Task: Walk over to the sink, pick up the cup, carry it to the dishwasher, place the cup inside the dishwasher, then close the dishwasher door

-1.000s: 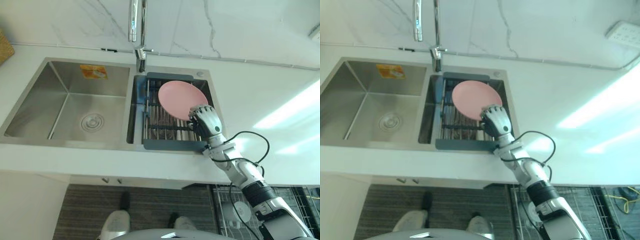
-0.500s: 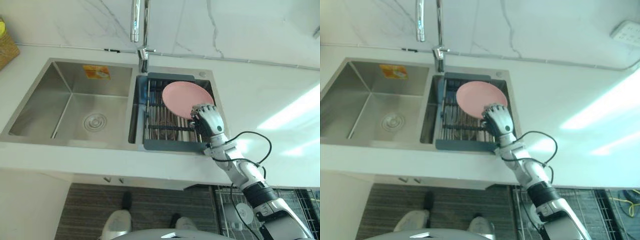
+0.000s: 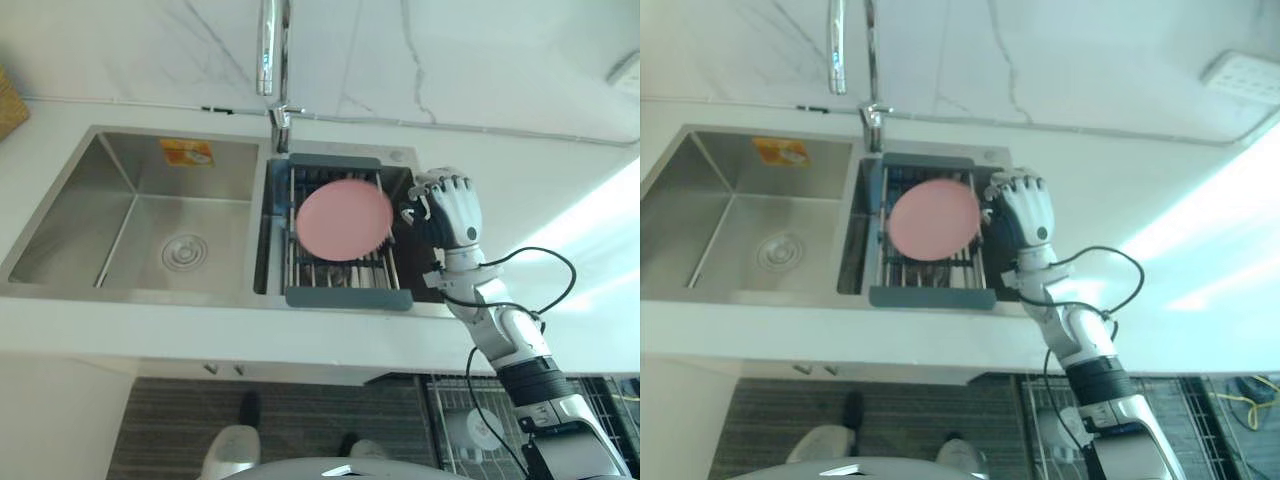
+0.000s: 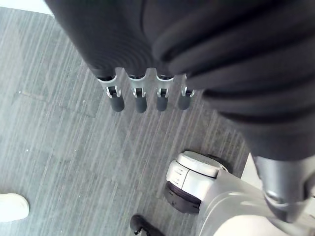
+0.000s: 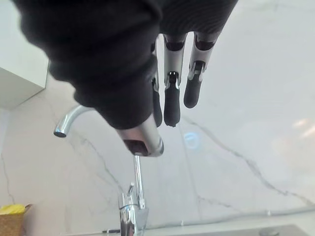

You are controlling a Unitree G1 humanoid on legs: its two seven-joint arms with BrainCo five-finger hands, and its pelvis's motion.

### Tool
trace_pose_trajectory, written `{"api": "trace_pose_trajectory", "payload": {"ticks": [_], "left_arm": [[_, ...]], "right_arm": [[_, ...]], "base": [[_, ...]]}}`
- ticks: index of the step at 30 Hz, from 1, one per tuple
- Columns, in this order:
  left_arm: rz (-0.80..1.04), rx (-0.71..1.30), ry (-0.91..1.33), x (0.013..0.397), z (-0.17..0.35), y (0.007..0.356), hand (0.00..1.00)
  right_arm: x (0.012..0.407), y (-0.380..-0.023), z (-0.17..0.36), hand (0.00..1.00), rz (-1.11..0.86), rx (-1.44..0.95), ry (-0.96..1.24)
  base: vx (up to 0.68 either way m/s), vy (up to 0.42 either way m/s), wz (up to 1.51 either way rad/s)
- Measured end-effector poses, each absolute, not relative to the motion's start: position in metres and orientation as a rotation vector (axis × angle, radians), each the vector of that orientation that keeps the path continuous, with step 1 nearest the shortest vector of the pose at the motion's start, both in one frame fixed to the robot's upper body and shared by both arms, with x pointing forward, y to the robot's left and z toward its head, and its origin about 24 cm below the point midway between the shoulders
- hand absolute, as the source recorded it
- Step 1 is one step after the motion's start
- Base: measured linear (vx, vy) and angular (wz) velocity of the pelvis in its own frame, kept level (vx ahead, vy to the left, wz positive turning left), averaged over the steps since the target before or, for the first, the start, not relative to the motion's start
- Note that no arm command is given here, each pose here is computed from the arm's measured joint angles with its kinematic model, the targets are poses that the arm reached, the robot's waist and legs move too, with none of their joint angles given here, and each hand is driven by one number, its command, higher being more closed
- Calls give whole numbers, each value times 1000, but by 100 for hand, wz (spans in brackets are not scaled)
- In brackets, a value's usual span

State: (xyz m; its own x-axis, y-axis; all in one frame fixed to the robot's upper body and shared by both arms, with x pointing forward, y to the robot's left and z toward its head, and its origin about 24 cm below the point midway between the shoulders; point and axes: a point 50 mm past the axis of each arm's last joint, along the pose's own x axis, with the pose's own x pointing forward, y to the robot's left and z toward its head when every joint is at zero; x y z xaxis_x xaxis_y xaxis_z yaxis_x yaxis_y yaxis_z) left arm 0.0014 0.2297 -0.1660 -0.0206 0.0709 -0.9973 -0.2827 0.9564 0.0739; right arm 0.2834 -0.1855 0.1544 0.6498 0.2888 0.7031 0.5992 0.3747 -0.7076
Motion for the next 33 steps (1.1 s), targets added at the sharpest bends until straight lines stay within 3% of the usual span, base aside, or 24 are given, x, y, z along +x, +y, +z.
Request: {"api": "trace_pose_trajectory", "payload": {"ticks": [6, 7, 14, 25, 33], "left_arm": [[282, -147, 1588, -3, -166, 230, 0], [285, -145, 1591, -3, -166, 231, 0], [289, -141, 1596, -4, -165, 233, 0], [301, -165, 1598, -5, -166, 232, 0], [319, -198, 1594, -7, -166, 232, 0]], "right_arm": [[276, -198, 145, 100, -241, -1229, -849], [276, -198, 145, 0, -238, -1227, -853], [274, -195, 150, 0, -157, -1206, -846], [274, -171, 113, 0, 346, -1098, -505], [274, -157, 90, 0, 522, -1123, -386]], "base": [[-51, 15, -14], [9, 13, -7], [44, -1, 1], [21, -6, 5], [-48, 1, 12]]}}
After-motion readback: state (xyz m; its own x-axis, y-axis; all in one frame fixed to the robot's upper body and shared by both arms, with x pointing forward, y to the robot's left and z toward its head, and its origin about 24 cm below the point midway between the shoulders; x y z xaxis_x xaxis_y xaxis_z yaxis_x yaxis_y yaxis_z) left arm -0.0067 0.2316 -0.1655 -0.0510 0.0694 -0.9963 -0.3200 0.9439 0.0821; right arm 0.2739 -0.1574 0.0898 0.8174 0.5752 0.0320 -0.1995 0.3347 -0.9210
